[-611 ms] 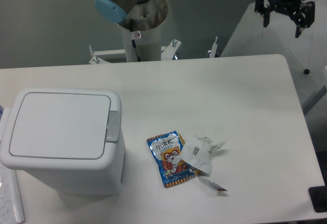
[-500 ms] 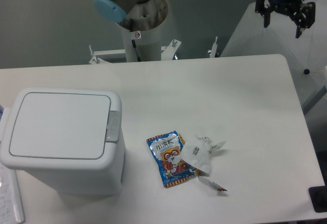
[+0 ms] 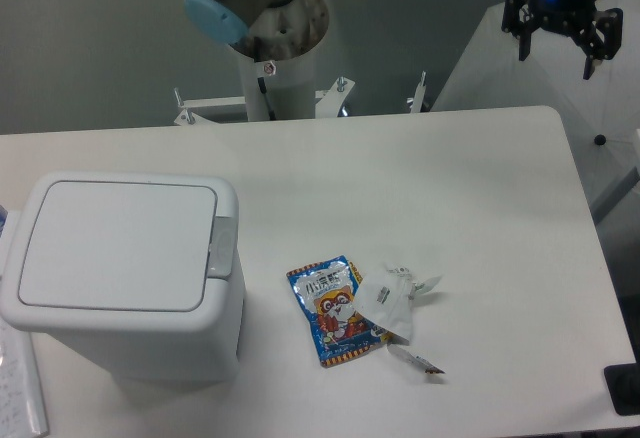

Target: Open the trash can

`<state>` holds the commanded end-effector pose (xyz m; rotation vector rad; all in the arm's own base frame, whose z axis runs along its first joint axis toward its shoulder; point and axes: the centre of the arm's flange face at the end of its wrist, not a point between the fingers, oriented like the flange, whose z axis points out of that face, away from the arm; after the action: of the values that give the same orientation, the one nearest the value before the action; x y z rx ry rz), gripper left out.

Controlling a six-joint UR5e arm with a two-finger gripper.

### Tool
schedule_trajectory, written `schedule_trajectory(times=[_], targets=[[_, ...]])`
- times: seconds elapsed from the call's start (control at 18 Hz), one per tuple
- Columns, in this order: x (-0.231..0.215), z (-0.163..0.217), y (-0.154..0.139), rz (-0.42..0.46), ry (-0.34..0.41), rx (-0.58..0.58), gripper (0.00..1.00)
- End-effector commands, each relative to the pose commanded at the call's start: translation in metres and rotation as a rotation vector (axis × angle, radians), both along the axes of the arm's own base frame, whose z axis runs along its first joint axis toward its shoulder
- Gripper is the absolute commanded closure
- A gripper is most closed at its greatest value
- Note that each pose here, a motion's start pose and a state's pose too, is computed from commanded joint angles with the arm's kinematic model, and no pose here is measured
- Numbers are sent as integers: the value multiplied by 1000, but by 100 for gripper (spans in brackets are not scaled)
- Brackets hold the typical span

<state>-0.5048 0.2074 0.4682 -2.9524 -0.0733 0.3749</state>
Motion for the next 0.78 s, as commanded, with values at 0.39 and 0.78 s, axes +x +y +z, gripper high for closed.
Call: schedule_trajectory(times=[0.39, 0.78], targets=[[28, 19, 73, 280, -72, 248, 0], [63, 49, 132, 563, -156, 510, 0]])
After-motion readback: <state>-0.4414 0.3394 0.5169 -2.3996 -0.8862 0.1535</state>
